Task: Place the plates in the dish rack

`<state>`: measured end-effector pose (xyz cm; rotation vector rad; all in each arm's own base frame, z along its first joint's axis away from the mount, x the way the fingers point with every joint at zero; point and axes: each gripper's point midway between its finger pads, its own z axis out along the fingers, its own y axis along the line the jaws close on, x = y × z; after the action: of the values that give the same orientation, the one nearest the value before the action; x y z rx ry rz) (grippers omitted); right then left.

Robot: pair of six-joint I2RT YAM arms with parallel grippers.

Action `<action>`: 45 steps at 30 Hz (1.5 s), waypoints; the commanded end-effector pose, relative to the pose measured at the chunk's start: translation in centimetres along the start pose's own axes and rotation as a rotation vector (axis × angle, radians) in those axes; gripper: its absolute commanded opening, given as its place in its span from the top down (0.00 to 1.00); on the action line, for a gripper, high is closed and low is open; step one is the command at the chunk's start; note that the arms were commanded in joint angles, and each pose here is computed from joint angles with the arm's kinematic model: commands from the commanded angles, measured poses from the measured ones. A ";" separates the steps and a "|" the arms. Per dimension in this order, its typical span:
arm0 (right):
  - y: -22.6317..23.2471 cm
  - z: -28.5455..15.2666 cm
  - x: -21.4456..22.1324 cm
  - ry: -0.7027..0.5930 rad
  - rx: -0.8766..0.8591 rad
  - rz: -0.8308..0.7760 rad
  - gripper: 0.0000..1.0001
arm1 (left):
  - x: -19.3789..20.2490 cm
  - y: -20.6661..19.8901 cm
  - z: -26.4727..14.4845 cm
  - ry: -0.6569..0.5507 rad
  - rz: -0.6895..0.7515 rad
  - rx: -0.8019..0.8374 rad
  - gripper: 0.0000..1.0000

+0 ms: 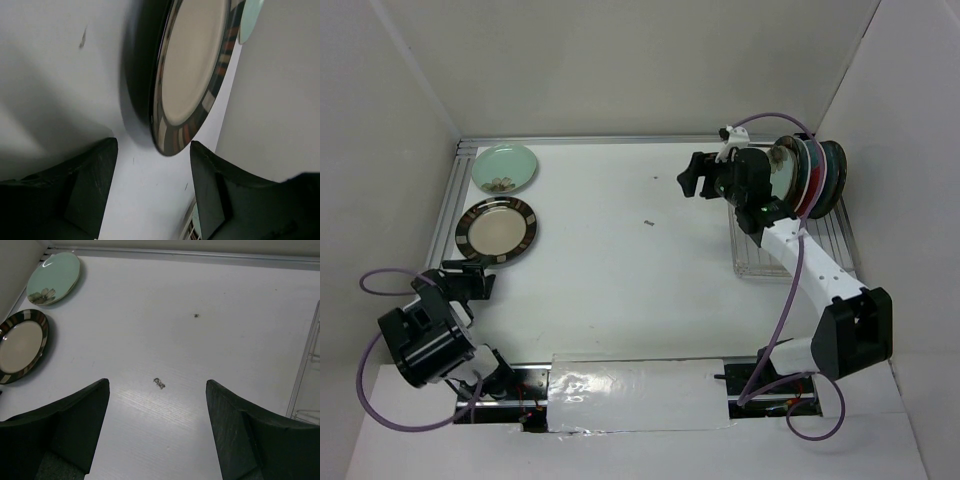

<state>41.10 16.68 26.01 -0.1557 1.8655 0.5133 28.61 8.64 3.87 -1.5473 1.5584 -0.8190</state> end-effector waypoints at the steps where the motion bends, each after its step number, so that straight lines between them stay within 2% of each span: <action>1: 0.6 -0.8 -2.1 -0.078 -0.010 -0.005 0.16 | -2.3 -0.9 1.4 -0.077 0.028 0.020 0.28; 6: 0.1 -0.8 -1.5 -0.062 0.004 -0.021 0.16 | -1.6 -1.4 3.8 -0.026 0.060 -0.002 0.35; 10: -0.1 -0.8 -1.3 -0.055 0.017 -0.019 0.16 | -0.4 -1.1 4.9 0.011 0.068 0.000 0.50; 11: -0.1 -0.8 -1.3 -0.055 0.017 -0.019 0.16 | -0.4 -1.0 4.9 0.011 0.068 0.000 0.61; 14: -0.3 -0.8 -0.6 -0.038 0.021 -0.017 0.16 | 0.2 -1.5 4.7 0.039 0.042 0.025 0.83; 15: -0.3 -0.8 -0.6 -0.038 0.021 -0.017 0.16 | 0.6 -0.9 4.4 0.048 0.031 0.003 0.96; 16: -0.3 -0.8 -0.6 -0.038 0.021 -0.017 0.16 | 1.0 -0.8 4.1 0.061 0.029 0.004 1.00; 21: 0.9 -0.2 -0.3 -0.004 -0.030 -0.018 0.16 | 2.7 -2.3 2.1 0.113 0.085 0.037 1.00; 27: 3.5 1.1 0.8 0.045 -0.132 0.024 0.15 | 6.2 -7.2 -0.9 0.228 0.221 0.183 1.00; 35: 8.3 2.9 3.2 0.128 -0.315 0.102 0.14 | 14.1 -13.7 -4.4 0.509 0.372 0.445 1.00; 39: 10.1 2.9 3.5 0.137 -0.401 0.151 0.13 | 16.4 -16.6 -6.8 0.615 0.452 0.584 1.00; 42: 11.0 2.9 4.3 0.158 -0.427 0.160 0.13 | 17.6 -18.0 -8.2 0.665 0.506 0.667 1.00; 45: 12.1 2.7 4.4 0.157 -0.450 0.161 0.13 | 19.6 -19.0 -9.8 0.764 0.569 0.755 1.00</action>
<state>37.77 27.02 21.03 -0.3055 2.0165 0.9701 31.13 -9.78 15.01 -0.7042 1.9199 -1.3742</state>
